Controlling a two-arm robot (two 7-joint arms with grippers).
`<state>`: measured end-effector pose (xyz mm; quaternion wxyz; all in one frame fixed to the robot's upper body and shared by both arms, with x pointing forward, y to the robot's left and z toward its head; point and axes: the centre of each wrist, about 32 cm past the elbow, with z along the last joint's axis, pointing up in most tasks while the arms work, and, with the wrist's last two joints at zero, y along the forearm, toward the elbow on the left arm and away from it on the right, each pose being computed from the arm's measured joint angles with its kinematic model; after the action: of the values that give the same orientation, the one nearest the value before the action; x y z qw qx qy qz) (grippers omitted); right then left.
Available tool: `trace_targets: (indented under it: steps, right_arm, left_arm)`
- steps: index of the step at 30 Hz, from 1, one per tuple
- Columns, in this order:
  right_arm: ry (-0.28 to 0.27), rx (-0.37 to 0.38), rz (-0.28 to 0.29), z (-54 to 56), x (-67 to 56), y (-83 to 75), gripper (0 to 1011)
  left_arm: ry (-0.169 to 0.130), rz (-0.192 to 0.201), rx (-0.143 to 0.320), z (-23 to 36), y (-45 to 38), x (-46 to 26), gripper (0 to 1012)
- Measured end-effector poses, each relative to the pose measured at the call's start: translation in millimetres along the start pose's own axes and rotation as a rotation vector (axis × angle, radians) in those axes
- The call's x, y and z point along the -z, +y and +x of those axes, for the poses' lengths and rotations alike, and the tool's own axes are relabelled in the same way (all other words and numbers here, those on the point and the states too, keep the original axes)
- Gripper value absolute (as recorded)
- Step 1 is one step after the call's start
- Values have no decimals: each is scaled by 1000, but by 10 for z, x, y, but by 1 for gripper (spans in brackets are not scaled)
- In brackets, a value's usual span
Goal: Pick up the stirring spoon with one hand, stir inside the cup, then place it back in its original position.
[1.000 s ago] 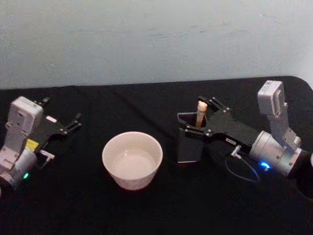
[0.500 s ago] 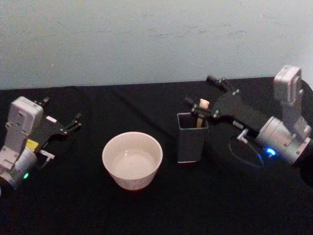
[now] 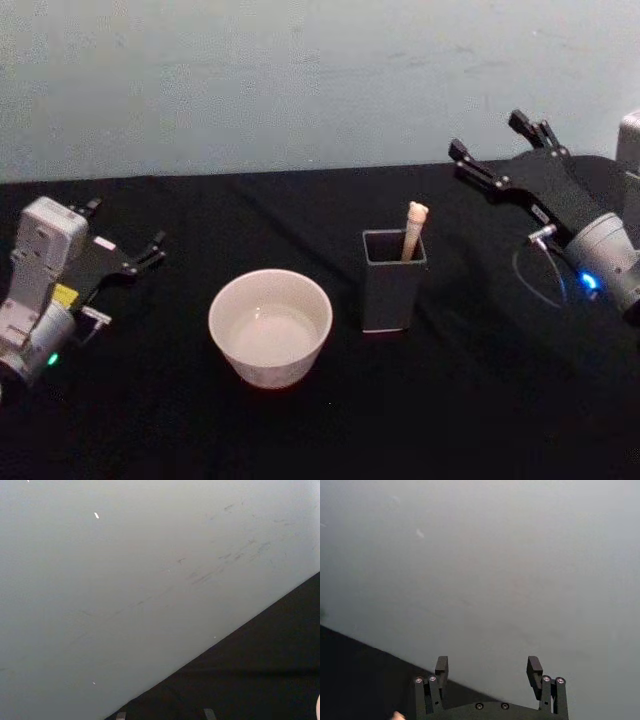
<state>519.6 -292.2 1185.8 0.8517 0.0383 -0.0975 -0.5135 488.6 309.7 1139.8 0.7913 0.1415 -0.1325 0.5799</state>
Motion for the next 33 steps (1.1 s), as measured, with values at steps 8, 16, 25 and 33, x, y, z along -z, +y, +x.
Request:
trace_targets:
  steps: [8, 16, 25, 33]
  right_arm:
    - [52, 81, -143, -28, 260, -39, 1003]
    - [72, 58, -233, -85, 445, -53, 1003]
    - [65, 38, -271, -106, 527, -33, 1003]
    - [65, 38, -271, -106, 525, -34, 1002]
  left_arm:
    - [0, 0, 0, 0, 0, 0, 1001]
    - [0, 0, 0, 0, 0, 0, 1001]
    - [0, 0, 0, 0, 0, 0, 1001]
    - [0, 0, 0, 0, 0, 0, 1002]
